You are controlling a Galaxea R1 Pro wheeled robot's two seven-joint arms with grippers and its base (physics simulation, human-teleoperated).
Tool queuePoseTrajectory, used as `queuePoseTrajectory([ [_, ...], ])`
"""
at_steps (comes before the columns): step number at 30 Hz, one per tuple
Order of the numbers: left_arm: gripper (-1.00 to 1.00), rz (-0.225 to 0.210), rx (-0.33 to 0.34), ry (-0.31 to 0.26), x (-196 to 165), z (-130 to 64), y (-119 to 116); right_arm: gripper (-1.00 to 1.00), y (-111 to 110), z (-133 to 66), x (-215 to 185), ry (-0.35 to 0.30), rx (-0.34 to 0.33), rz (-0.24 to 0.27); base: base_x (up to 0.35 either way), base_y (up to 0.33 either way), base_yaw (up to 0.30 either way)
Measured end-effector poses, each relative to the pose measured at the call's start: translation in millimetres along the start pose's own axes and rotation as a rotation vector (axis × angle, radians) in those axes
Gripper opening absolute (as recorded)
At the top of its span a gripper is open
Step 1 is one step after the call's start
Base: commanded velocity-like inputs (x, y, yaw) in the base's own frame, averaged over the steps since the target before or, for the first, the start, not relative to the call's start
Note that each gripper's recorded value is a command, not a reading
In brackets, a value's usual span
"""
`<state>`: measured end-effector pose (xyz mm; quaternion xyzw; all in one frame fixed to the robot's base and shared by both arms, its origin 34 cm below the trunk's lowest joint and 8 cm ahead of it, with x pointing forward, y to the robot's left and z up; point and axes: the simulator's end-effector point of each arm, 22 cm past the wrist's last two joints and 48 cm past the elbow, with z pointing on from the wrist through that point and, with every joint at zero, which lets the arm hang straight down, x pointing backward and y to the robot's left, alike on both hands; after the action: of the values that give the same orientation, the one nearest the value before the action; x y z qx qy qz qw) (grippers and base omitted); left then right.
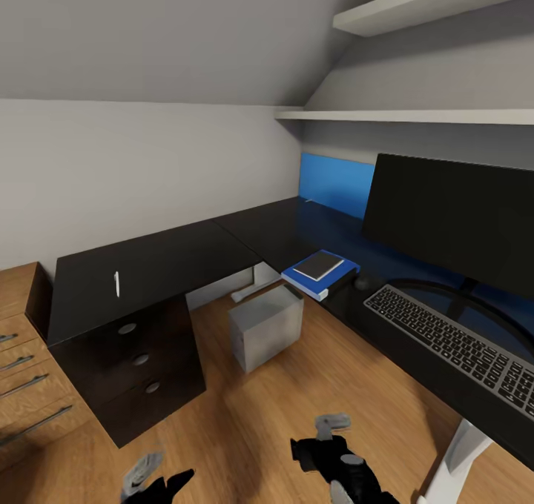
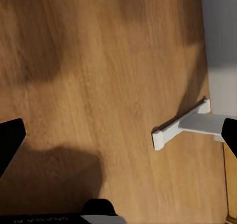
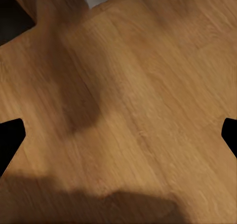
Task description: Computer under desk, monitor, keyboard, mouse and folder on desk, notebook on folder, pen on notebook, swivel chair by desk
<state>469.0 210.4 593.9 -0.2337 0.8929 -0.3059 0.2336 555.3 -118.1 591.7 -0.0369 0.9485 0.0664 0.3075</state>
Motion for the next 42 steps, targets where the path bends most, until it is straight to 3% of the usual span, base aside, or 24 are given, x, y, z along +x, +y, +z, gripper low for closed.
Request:
queuePoseTrajectory([
  [1,1.00,-0.004,-0.013,-0.004,2,-0.6,6,1.00,5,-0.1,-3,0.005,-0.007,-0.004,0.000,0.000,0.000],
  [2,1.00,-0.022,-0.063,-0.010,14,-2.3,28,1.00,34,-1.8,-20,0.023,-0.046,-0.019,0.000,0.000,0.000],
  [4,1.00,-0.033,-0.079,-0.003,22,-4.1,36,1.00,42,-2.6,-29,0.026,-0.056,-0.027,0.000,0.000,0.000],
  [5,1.00,-0.057,-0.117,0.026,46,-8.1,55,1.00,58,-11.9,-60,-0.016,-0.085,-0.042,0.000,0.000,0.000],
  [7,1.00,-0.082,-0.144,0.052,62,-9.0,68,1.00,68,-24.4,-81,-0.053,-0.111,-0.050,0.000,0.000,0.000],
  [19,1.00,-0.101,-0.172,0.077,76,-9.7,82,1.00,79,-46.2,-110,-0.109,-0.144,-0.062,0.000,0.000,0.000],
  [25,1.00,-0.102,-0.172,0.077,76,-9.9,82,1.00,59,-59.8,-134,-0.160,-0.016,-0.041,0.000,0.000,0.077],
  [27,1.00,-0.101,-0.172,0.077,76,-9.8,82,1.00,62,-65.4,-142,-0.161,-0.005,-0.042,0.000,0.000,0.217],
  [37,1.00,-0.105,-0.174,0.076,76,-10.3,83,1.00,73,-75.4,-168,-0.145,-0.020,-0.068,0.000,0.000,0.268],
  [42,1.00,-0.127,-0.184,0.037,63,-14.8,91,1.00,75,-77.1,-172,-0.146,-0.029,-0.068,0.000,0.000,0.280],
])
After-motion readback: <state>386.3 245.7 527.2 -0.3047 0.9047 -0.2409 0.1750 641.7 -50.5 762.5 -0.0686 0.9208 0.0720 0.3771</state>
